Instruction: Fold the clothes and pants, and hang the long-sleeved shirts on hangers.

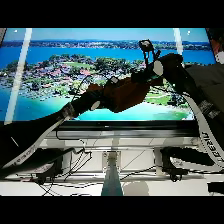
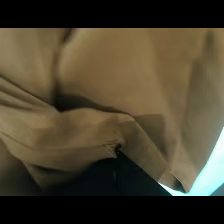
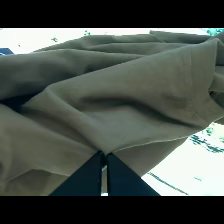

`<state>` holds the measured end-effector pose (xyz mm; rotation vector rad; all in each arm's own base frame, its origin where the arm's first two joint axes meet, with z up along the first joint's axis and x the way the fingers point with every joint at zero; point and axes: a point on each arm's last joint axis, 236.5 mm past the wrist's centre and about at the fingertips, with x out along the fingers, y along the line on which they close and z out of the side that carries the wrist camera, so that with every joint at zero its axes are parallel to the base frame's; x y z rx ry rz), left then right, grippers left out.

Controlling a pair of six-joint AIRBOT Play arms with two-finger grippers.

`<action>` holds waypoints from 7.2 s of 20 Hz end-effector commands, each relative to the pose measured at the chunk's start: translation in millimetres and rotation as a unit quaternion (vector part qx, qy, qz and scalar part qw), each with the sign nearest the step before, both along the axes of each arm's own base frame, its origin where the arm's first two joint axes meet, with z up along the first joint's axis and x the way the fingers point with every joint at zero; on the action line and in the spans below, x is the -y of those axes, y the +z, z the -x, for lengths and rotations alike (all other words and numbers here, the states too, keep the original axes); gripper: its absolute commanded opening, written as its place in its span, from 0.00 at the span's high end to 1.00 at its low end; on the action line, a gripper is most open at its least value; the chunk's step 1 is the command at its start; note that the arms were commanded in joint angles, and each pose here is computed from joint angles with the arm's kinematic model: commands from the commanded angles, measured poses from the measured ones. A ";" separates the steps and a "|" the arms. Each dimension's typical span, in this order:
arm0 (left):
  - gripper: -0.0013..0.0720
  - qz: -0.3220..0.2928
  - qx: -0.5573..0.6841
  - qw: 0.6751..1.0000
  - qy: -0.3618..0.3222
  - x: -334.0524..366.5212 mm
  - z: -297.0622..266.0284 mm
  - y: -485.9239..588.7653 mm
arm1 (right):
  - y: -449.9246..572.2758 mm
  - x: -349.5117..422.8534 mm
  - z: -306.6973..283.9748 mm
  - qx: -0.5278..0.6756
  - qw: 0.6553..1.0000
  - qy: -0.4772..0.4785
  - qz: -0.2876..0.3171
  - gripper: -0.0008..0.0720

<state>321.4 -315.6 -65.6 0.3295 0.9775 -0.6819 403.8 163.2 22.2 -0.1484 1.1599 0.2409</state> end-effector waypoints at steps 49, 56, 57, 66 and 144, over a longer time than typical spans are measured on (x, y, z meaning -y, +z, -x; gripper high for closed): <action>0.01 0.130 0.099 0.882 0.442 -318.6 -151.9 102.0 | 61.6 157.9 -59.0 0.146 0.976 -0.141 0.075 0.97; 0.19 -0.004 -0.120 0.915 0.384 -324.0 -42.9 47.7 | 52.8 193.0 -47.3 0.113 0.974 -0.179 0.078 0.97; 0.25 -0.013 -0.166 0.915 0.368 -316.7 -21.3 40.7 | 52.6 191.8 -47.4 0.113 0.975 -0.174 0.078 0.97; 0.25 0.234 -0.267 0.886 0.297 -158.4 22.4 -4.5 | 49.3 178.5 -46.6 0.104 0.978 -0.178 0.045 0.97; 0.70 0.089 -0.148 0.961 0.214 -314.3 -154.6 15.1 | -48.8 155.3 -39.9 -0.161 0.982 -0.092 -0.037 0.18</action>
